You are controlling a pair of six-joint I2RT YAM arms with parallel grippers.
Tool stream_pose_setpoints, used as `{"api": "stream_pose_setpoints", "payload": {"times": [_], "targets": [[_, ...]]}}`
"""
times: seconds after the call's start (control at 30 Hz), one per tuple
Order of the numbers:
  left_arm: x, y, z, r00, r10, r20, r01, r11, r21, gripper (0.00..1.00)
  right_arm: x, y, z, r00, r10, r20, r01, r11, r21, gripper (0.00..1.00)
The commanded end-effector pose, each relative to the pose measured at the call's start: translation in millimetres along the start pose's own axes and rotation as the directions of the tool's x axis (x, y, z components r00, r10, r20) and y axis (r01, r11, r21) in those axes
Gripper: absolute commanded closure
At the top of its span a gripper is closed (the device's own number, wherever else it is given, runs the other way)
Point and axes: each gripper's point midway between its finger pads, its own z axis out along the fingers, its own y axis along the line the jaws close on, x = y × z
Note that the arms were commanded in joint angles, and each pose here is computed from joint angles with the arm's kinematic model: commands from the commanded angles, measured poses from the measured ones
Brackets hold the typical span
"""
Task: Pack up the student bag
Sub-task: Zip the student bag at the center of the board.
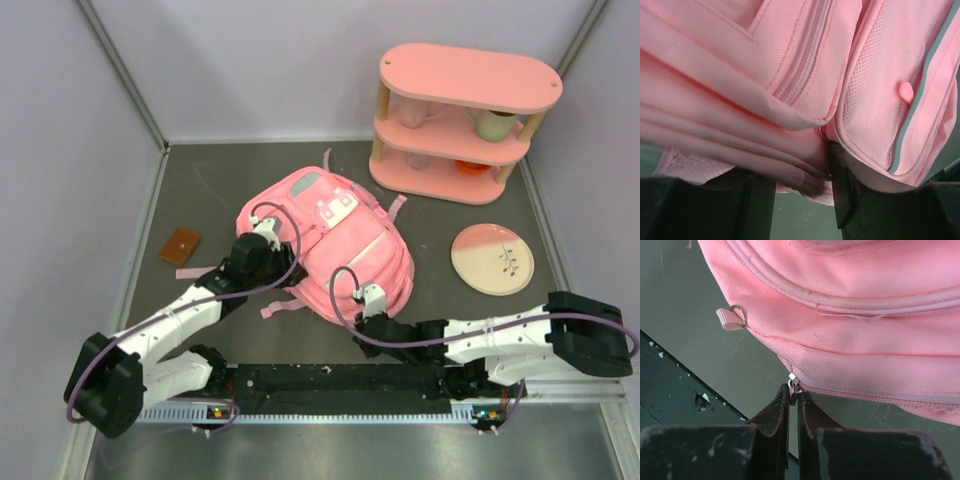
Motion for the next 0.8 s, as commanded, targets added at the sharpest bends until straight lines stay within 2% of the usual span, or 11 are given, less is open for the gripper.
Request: {"api": "stream_pose_setpoints", "payload": {"times": [0.0,0.07,0.1,0.13,0.2,0.3,0.43,0.47,0.63,0.73,0.77], "targets": [[-73,-39,8,0.977,0.147,0.157,-0.161,0.984,0.079,0.52,-18,34,8,0.993,0.111,0.046,-0.110,0.993,-0.033,1.00],[-79,-31,16,0.982,0.128,0.137,-0.136,0.989,0.056,0.44,-24,39,12,0.983,0.172,0.065,-0.170,0.985,-0.032,1.00],[-84,-32,16,0.983,0.118,0.143,-0.127,0.990,0.059,0.35,-24,39,15,0.977,0.203,0.070,-0.202,0.979,-0.017,1.00],[-77,-25,15,0.990,0.096,0.102,-0.101,0.994,0.050,0.30,-27,39,16,0.973,0.219,0.079,-0.219,0.976,-0.013,1.00],[-68,-20,14,0.992,0.084,0.093,-0.088,0.995,0.048,0.30,-26,29,16,0.968,0.234,0.089,-0.238,0.970,0.039,1.00],[-60,-7,11,0.990,0.073,0.124,-0.077,0.997,0.027,0.49,-18,9,13,0.969,0.231,0.089,-0.238,0.968,0.084,1.00],[-49,12,10,0.993,0.038,0.116,-0.040,0.999,0.017,0.86,-7,-22,6,0.962,0.262,0.074,-0.269,0.957,0.106,1.00],[-48,15,9,0.992,0.032,0.121,-0.034,0.999,0.013,1.00,-11,-24,0,0.957,0.275,0.088,-0.283,0.955,0.090,1.00],[-48,31,7,0.992,0.020,0.126,-0.019,1.000,-0.016,1.00,-2,-54,-15,0.964,0.251,0.087,-0.261,0.957,0.124,1.00],[-50,34,7,0.992,0.004,0.127,-0.001,1.000,-0.020,1.00,-7,-54,-20,0.962,0.253,0.102,-0.262,0.961,0.089,1.00],[-51,31,6,0.992,0.001,0.128,0.000,1.000,-0.008,0.81,-10,-52,-21,0.961,0.254,0.109,-0.262,0.962,0.076,1.00]]}}
